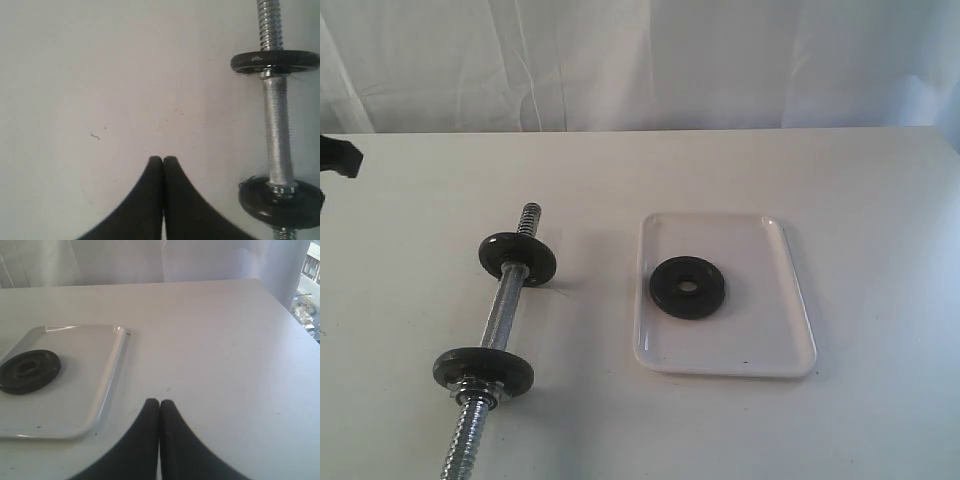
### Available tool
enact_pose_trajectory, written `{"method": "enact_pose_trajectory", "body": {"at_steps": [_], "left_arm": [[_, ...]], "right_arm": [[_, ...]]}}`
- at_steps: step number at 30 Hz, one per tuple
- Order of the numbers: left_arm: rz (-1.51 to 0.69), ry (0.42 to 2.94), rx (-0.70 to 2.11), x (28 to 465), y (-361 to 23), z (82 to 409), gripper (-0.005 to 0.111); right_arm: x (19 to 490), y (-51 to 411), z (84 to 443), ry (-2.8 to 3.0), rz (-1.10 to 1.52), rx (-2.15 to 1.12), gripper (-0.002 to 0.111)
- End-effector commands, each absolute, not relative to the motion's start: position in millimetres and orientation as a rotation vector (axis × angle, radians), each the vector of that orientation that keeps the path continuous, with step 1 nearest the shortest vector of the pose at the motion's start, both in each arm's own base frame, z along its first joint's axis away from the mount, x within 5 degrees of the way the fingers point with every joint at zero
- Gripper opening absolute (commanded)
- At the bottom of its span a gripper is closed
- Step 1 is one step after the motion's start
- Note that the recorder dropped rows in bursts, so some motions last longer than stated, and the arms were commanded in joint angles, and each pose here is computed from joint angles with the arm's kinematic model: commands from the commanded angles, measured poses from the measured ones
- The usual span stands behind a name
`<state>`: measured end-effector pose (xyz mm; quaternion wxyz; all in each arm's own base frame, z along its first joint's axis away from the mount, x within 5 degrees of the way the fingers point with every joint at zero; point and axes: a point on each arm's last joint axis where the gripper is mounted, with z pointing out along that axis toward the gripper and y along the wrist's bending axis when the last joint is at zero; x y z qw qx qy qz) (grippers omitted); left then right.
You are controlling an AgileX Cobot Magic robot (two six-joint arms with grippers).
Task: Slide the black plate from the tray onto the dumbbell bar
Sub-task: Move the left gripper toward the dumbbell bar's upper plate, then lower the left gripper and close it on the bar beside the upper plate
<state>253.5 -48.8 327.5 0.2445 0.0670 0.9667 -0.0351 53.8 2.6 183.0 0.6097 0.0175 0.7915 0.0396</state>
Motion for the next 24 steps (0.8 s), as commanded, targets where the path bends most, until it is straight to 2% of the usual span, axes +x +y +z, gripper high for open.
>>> {"method": "enact_pose_trajectory", "body": {"at_steps": [1, 6, 8, 14, 21, 24], "left_arm": [[-0.316, 2.672, 0.272, 264, -66, 333, 0.012], [-0.612, 2.649, 0.382, 276, -88, 323, 0.040], [-0.654, 2.674, 0.360, 283, -92, 314, 0.046], [-0.692, 2.762, 0.356, 298, -102, 286, 0.046], [-0.671, 2.743, 0.539, 306, -135, 261, 0.047], [-0.663, 2.744, 0.552, 307, -139, 258, 0.054]], "right_arm": [[54, 3, 183, 1.819, 0.096, 0.038, 0.000], [54, 3, 183, 1.819, 0.096, 0.038, 0.000], [54, 3, 183, 1.819, 0.096, 0.038, 0.000], [54, 3, 183, 1.819, 0.096, 0.038, 0.000], [54, 3, 183, 1.819, 0.096, 0.038, 0.000], [54, 3, 183, 1.819, 0.096, 0.038, 0.000]]}}
